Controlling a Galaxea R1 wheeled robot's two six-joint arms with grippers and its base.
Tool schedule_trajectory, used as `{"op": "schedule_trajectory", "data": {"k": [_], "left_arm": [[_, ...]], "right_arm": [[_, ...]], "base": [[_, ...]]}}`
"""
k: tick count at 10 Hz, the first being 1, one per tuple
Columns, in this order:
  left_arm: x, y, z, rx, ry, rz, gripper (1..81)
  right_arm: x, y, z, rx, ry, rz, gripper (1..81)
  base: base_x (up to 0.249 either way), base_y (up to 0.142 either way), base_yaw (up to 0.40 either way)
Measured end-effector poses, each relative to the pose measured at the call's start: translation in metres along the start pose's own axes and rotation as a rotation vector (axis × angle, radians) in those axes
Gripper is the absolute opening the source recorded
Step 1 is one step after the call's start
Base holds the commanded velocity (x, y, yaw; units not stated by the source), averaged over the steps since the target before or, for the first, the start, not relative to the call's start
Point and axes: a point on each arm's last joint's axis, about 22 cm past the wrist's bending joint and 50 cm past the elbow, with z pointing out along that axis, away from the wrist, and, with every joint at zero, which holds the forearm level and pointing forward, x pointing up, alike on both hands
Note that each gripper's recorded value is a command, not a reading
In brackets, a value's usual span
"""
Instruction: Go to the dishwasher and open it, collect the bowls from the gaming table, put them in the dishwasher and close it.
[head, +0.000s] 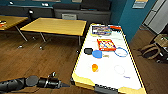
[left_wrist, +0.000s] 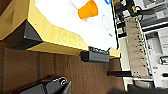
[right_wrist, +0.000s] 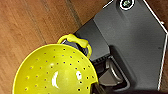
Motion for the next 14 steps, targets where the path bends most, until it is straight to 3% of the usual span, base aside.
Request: {"op": "schedule_trajectory", "data": {"k": [2,4,5,8,10,13,14], "left_arm": [[0.017,0.018,0.019,-0.026,-0.011,0.063,81.1],[0.024,0.027,0.043,-0.044,-0.045,0.091,81.1],[0.033,0.030,0.053,-0.046,-0.050,0.105,81.1],[0.054,0.056,0.095,-0.078,-0.094,0.138,81.1],[0.085,0.058,0.104,-0.047,-0.081,0.125,81.1],[0.112,0.071,0.133,0.005,-0.098,0.078,81.1],[0.125,0.068,0.140,0.056,-0.095,0.060,81.1]], "right_arm": [[0.017,0.012,-0.012,-0.021,0.024,-0.006,1.0],[0.043,0.056,-0.052,-0.100,0.066,-0.007,1.0],[0.050,0.067,-0.063,-0.119,0.079,-0.005,1.0],[0.039,0.038,-0.037,-0.069,0.056,-0.005,1.0],[0.038,0.034,-0.032,-0.063,0.054,-0.007,1.0],[0.040,0.024,-0.022,-0.052,0.054,-0.013,1.0],[0.041,0.024,-0.020,-0.053,0.055,-0.014,1.0]], "base": [[0.000,0.000,0.000],[0.000,0.000,0.000],[0.000,0.000,0.000],[0.000,0.000,0.000],[0.000,0.000,0.000],[0.000,0.000,0.000],[0.000,0.000,0.000]]}}
